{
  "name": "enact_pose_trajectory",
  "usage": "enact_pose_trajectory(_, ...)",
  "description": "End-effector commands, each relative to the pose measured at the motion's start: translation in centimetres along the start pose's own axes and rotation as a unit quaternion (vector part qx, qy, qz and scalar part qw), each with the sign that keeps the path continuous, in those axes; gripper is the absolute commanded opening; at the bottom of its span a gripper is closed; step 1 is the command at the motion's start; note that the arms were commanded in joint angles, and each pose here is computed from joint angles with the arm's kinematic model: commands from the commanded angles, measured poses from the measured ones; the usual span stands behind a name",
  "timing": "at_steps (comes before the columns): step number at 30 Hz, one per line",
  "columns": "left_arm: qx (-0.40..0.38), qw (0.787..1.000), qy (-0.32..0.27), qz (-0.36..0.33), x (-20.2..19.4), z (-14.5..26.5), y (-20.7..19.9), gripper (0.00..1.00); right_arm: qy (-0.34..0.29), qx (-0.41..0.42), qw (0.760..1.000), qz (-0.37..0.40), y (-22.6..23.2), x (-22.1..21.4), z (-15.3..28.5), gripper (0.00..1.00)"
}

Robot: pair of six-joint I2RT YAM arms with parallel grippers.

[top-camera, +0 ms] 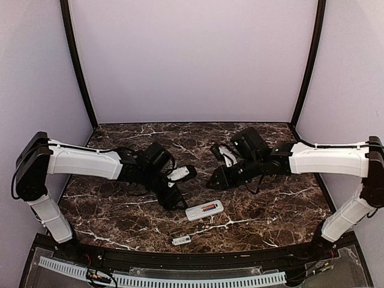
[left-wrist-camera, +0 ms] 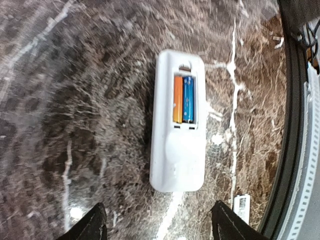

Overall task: Load the batteries into the remote control
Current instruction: Pick up the battery cover from the corner of the board.

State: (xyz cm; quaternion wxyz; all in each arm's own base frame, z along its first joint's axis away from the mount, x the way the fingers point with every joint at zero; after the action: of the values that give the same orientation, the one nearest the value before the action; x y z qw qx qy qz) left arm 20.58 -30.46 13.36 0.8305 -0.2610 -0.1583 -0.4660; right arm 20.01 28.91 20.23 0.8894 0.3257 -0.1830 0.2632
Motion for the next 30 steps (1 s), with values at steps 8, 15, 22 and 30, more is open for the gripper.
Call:
enact_pose_trajectory(8, 0.112, 0.973, -0.168, 0.110, -0.3, 14.0, -1.0, 0.80, -0.010, 0.093, 0.911, 0.403, 9.4, -3.9, -4.1, 0.67)
enact_pose_trajectory(15, 0.148, 0.955, -0.213, 0.143, -3.6, 17.8, -2.0, 0.85, 0.074, 0.128, 0.828, 0.541, 12.3, -8.0, -10.4, 0.75)
enact_pose_trajectory(22, 0.148, 0.948, -0.217, 0.178, -6.2, 18.2, -2.3, 0.85, 0.117, 0.116, 0.808, 0.566, 10.8, -9.5, -12.5, 0.74)
enact_pose_trajectory(30, 0.143, 0.944, -0.234, 0.183, -7.4, 18.9, -2.7, 0.85, 0.154, 0.082, 0.808, 0.563, 9.2, -10.4, -14.5, 0.65)
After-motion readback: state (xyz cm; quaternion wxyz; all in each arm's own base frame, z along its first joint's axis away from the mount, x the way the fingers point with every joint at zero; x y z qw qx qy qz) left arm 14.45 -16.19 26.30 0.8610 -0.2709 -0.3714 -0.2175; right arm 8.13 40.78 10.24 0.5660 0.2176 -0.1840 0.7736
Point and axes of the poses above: each gripper's point midway between its finger pads, its own z axis back along the fingers, its own y axis along the line the jaws close on, x = y × z, the point moved 9 cm from there along z, back along the fingers, and after that the axes turned 6 degrees about z, right-handed, at the moved point
